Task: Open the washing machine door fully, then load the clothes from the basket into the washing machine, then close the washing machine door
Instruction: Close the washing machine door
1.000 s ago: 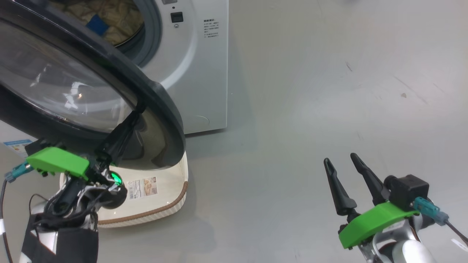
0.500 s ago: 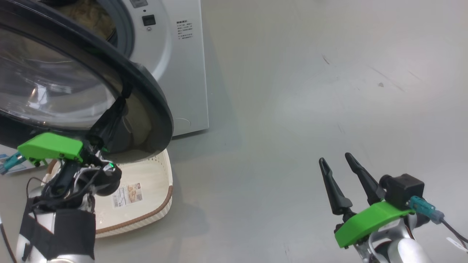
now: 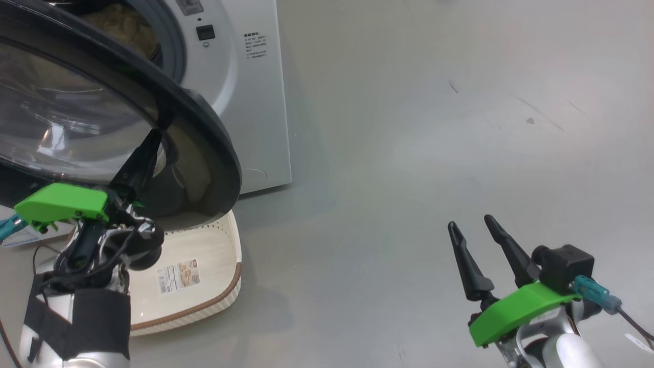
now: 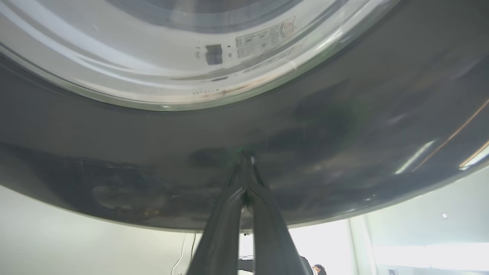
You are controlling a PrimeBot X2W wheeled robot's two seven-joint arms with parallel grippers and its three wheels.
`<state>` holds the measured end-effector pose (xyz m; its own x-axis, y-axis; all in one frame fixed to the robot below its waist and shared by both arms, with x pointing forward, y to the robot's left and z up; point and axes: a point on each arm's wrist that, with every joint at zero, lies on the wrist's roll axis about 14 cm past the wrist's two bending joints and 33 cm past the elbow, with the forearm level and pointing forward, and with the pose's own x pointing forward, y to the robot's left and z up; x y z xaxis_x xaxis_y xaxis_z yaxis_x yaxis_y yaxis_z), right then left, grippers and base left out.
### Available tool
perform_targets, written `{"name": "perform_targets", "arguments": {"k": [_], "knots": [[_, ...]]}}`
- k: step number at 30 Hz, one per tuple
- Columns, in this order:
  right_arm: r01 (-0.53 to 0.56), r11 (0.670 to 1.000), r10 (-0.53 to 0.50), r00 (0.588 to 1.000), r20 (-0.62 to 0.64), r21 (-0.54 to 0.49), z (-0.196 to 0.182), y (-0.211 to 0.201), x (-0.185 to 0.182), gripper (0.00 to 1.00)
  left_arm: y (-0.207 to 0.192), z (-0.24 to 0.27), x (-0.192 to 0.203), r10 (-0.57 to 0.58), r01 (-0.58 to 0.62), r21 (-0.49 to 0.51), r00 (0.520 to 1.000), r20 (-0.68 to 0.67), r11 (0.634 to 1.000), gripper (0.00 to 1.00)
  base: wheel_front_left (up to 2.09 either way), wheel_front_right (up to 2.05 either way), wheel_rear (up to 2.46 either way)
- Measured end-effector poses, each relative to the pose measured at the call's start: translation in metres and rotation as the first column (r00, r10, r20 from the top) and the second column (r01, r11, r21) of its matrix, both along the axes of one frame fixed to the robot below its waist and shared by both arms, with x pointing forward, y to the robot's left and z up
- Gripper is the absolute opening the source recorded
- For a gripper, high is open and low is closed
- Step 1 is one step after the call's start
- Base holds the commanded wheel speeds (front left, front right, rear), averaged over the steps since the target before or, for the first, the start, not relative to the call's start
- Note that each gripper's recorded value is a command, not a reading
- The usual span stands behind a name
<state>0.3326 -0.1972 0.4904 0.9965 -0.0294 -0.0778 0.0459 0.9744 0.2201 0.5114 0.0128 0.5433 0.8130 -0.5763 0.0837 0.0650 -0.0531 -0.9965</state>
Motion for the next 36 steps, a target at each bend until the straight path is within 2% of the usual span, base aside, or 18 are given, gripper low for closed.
{"name": "perform_targets", "arguments": {"k": [5,9,10,11,12,14,15,21,27,31,36], "knots": [[-0.008,1.000,0.008,1.000,0.004,0.001,0.000,0.002,0.003,1.00,0.011,-0.001,-0.001,0.038,-0.038,0.008,0.999,0.004,0.999,0.00,0.00,0.00,0.00],[-0.020,1.000,0.020,1.000,0.007,0.003,0.000,0.005,0.007,1.00,0.027,-0.012,-0.006,0.096,-0.096,0.057,0.995,-0.004,0.994,0.00,0.00,0.00,0.00],[-0.023,1.000,0.023,1.000,0.009,0.003,0.000,0.006,0.008,1.00,0.031,-0.015,-0.007,0.113,-0.112,0.077,0.994,-0.004,0.991,0.09,0.00,0.00,0.00],[-0.025,1.000,0.025,1.000,0.010,0.003,0.000,0.006,0.009,1.00,0.034,-0.018,-0.008,0.129,-0.128,0.090,0.992,-0.007,0.988,0.38,0.00,0.00,0.00],[-0.028,1.000,0.027,1.000,0.011,0.003,0.001,0.007,0.010,1.00,0.037,-0.021,-0.009,0.141,-0.139,0.108,0.990,-0.005,0.984,0.38,0.00,0.00,0.00],[-0.033,0.999,0.033,0.999,0.014,0.004,0.001,0.008,0.012,1.00,0.039,-0.022,-0.014,0.142,-0.141,0.130,0.990,0.003,0.981,0.85,0.00,0.00,0.00],[-0.038,0.999,0.037,0.999,0.016,0.004,0.002,0.009,0.013,1.00,0.041,-0.021,-0.015,0.157,-0.157,0.140,0.988,0.011,0.978,1.00,0.00,0.00,0.00],[-0.059,0.998,0.059,0.998,0.034,0.000,0.007,0.015,0.017,1.00,0.060,-0.009,-0.023,0.252,-0.268,0.206,0.963,0.100,0.941,1.00,0.00,0.00,0.00],[-0.072,0.997,0.072,0.996,0.047,-0.004,0.011,0.018,0.019,1.00,0.078,-0.020,-0.037,0.325,-0.364,0.326,0.930,0.169,0.872,1.00,0.00,0.00,0.00],[-0.074,0.997,0.074,0.996,0.051,-0.005,0.012,0.018,0.019,1.00,0.082,-0.023,-0.046,0.345,-0.396,0.362,0.917,0.200,0.844,1.00,0.00,0.00,0.00],[-0.077,0.997,0.077,0.996,0.055,-0.005,0.013,0.019,0.019,1.00,0.091,-0.027,-0.058,0.346,-0.445,0.466,0.894,0.285,0.765,1.00,0.00,0.00,0.00]]}}
